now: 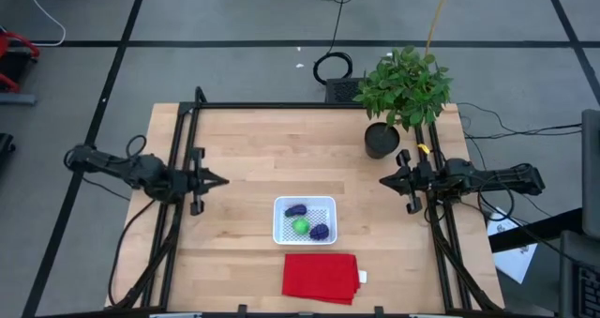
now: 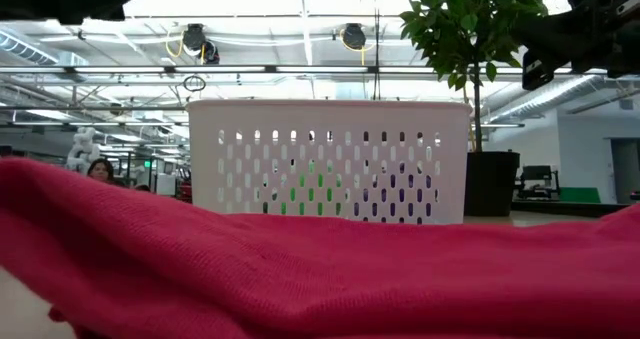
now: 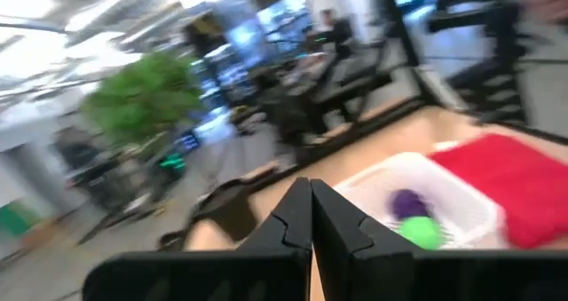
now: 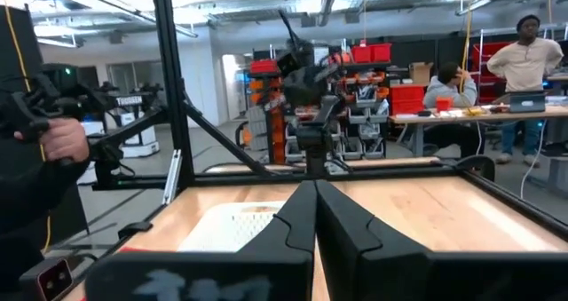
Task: Pick and placing Produce into tupperware
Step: Return to Home Position
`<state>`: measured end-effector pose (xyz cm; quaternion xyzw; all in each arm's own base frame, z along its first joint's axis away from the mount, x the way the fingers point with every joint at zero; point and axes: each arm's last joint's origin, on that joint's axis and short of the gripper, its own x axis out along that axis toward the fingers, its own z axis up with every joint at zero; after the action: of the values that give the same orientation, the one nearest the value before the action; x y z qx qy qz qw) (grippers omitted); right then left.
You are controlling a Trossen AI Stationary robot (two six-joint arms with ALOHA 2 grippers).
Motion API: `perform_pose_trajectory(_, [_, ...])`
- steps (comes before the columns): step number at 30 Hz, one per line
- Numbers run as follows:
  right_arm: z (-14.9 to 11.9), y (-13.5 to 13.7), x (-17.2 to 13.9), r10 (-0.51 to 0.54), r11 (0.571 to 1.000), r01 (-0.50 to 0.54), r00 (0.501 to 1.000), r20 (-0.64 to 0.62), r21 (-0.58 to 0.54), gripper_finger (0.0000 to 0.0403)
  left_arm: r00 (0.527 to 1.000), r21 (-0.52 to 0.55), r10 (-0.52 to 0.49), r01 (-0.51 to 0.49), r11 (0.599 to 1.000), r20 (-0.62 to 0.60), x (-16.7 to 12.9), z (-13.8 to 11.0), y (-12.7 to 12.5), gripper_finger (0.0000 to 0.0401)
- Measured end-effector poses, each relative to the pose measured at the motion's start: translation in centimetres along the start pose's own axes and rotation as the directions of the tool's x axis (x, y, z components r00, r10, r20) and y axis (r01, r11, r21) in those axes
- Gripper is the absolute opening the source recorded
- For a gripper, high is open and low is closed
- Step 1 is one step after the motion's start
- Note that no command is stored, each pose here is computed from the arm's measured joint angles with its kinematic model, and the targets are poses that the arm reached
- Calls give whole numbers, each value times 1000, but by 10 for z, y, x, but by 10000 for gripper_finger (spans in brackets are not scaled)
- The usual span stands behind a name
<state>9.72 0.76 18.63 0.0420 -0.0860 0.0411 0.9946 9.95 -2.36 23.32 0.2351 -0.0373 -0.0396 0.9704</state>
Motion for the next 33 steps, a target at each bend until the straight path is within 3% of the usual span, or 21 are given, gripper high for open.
perform_pose_trajectory(2, [1, 0, 0, 1, 1000, -1, 1000, 7, 2, 0, 999, 2, -44, 44, 999, 32, 2, -4, -1, 0])
perform_pose_trajectory(12, [6, 1, 0, 10, 1000, -11, 998, 61, 8, 0, 1000, -32, -1, 1, 999, 20, 5, -27, 6, 0])
perform_pose_trajectory(22, [-4, 0, 0, 1, 999, 2, 999, -41, 53, 0, 999, -127, 19, -24, 992, -42, 5, -45, 10, 0])
perform_pose_trajectory(33, [-11, -2, 0, -53, 997, 58, 993, -109, 49, 0, 997, -195, -40, 27, 980, -63, 4, -49, 8, 0])
